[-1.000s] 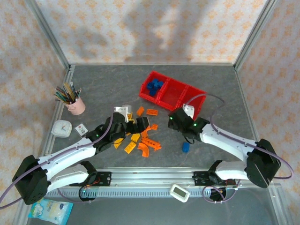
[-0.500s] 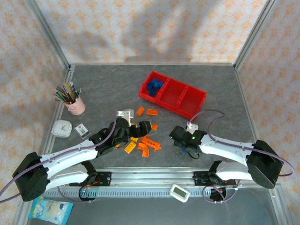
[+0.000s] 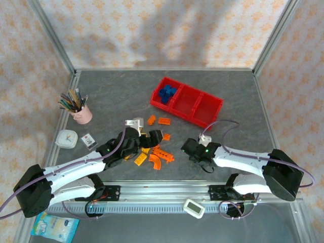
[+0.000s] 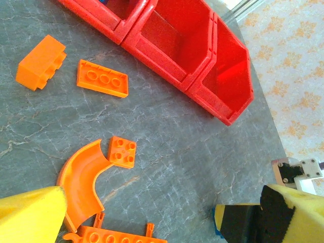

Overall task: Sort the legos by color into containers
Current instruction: Pick up the lego from the bottom-center of the table.

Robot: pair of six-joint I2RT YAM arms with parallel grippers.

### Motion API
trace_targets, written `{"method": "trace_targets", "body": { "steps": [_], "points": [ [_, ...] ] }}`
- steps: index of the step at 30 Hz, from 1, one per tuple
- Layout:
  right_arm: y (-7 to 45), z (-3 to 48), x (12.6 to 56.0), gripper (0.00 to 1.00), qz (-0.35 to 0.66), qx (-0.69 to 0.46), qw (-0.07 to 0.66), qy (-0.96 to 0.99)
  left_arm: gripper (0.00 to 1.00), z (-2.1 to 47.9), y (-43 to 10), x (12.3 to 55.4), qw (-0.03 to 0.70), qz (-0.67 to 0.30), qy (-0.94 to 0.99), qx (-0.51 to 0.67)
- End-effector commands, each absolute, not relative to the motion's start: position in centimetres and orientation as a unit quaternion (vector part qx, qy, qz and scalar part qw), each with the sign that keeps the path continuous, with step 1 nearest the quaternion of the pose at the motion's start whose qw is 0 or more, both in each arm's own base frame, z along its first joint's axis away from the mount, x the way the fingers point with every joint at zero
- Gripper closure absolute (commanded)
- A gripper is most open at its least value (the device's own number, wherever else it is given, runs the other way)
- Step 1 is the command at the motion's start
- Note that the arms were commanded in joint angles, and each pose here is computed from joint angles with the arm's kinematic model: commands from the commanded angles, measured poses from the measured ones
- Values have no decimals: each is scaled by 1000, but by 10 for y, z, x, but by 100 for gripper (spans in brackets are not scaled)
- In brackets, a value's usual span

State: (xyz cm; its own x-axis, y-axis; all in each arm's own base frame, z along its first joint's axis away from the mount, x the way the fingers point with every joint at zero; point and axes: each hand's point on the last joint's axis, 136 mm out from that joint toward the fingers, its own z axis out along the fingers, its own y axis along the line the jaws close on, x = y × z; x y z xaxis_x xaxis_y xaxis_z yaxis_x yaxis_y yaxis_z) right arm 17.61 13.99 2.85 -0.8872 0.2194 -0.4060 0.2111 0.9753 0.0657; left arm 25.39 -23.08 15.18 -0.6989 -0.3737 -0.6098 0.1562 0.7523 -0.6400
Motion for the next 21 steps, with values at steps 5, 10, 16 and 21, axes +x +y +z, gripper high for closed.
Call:
{"method": "trace_targets", "body": {
  "steps": [5, 10, 16, 21],
  "points": [
    [140, 31, 181, 68, 4, 91, 227, 970, 1, 159, -227, 254, 398, -347, 846, -69],
    [151, 50, 192, 74, 25, 81, 252, 964, 1, 163, -223, 255, 408, -341, 844, -71],
    [177, 90, 228, 76, 60, 73, 300, 949, 1, 178, -209, 259, 437, -327, 834, -75],
    [200, 126, 277, 75, 78, 63, 341, 935, 1, 189, -195, 268, 449, -313, 833, -81]
  ]
}}
